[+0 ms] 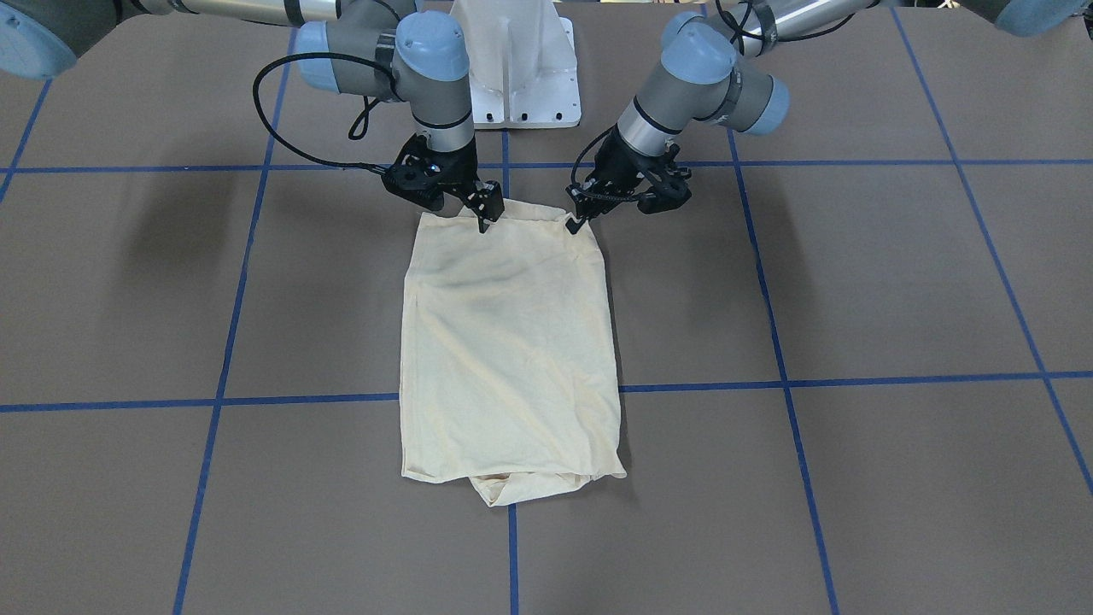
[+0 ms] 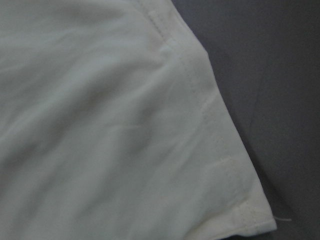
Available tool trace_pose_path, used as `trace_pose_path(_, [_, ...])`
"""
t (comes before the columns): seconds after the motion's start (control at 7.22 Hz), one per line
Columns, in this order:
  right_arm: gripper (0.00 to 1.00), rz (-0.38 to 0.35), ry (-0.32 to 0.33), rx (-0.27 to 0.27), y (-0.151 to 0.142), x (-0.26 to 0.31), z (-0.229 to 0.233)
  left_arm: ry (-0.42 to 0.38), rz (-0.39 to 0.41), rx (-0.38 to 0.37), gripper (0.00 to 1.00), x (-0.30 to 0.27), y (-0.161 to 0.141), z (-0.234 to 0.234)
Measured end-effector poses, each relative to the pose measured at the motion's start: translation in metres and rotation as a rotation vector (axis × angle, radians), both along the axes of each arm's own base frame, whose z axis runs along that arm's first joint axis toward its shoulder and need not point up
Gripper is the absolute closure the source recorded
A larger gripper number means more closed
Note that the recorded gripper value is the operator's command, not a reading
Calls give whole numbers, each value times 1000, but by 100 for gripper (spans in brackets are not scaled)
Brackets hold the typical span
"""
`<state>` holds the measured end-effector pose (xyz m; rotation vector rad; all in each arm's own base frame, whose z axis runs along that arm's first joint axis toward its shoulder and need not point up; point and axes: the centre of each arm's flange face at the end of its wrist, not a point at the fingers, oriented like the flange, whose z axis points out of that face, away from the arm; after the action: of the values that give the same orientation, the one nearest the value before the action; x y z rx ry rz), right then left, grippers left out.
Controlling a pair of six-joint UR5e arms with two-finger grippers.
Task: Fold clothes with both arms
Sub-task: 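Move the right gripper to the bundle's near corner beside the left gripper, then grasp the bundle's near edge with both grippers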
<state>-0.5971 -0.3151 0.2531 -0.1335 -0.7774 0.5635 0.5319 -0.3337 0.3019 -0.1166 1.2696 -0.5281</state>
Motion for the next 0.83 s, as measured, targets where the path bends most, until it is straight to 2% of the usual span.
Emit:
trace_pose_path(0.28, [0,-5,-5,-34,2,-2,1,0,-1,0,100,0,0,0])
trace_pose_path(0.83, [1,-1,-5,-50,2,-9,3,-4,-4,3,100,0,-1,2])
